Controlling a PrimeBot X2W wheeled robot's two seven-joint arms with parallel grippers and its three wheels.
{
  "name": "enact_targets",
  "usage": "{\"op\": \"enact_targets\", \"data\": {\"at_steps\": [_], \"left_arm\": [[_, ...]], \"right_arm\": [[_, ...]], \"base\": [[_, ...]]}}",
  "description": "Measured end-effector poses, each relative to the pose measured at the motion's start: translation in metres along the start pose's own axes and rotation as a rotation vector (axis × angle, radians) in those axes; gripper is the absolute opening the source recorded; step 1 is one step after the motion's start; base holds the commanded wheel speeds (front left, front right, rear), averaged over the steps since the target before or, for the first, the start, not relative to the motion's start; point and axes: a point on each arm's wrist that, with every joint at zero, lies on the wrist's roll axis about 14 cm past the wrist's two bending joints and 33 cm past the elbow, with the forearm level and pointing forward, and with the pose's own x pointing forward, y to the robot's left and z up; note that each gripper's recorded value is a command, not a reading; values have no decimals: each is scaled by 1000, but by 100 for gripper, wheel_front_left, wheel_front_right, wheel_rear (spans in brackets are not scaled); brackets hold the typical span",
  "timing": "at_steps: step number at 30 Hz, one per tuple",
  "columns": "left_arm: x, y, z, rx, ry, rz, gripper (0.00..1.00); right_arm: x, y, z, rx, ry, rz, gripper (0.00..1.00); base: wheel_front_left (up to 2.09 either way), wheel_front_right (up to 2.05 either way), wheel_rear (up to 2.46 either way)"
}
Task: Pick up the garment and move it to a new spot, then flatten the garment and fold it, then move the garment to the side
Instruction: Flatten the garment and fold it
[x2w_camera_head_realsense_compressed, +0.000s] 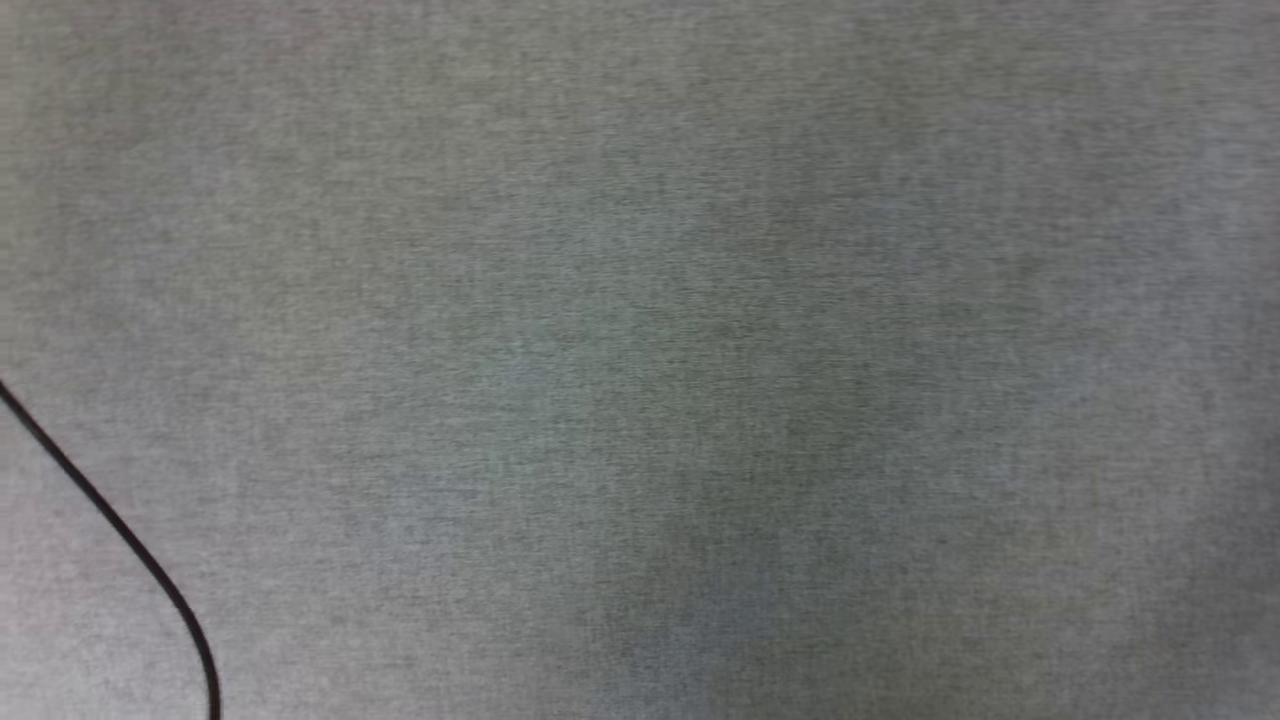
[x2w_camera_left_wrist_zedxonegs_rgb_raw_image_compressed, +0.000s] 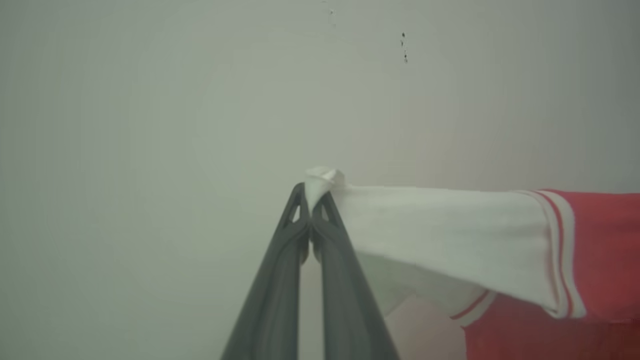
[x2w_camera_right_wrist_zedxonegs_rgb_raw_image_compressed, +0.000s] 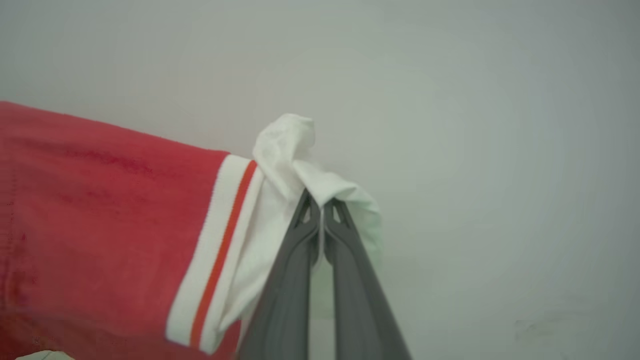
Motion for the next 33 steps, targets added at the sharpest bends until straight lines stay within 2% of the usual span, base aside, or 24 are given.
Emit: {"op": "enact_targets", "data": {"at_steps": [7,15,19,24,33], "left_arm": [[-37,-4,-68,-43,165,11,0],[-133,-20,-133,-106,417,12,0],[-181,-23,-137,-93,520,15,0],[-244,-23,-133,-138,660,44,0],[-338,-26,-102,-120,878,1,0]], "right_arm": [[-19,28,-66,96,105,42,0],[-85,43,-132,142,337,69,0],[-125,47,-148,130,460,96,0],[-182,50,-160,145,621,123,0],[-272,44,-149,173,829,153,0]], "base": [[0,0,0],[0,0,0],[0,0,0],[0,0,0],[0,0,0]]}}
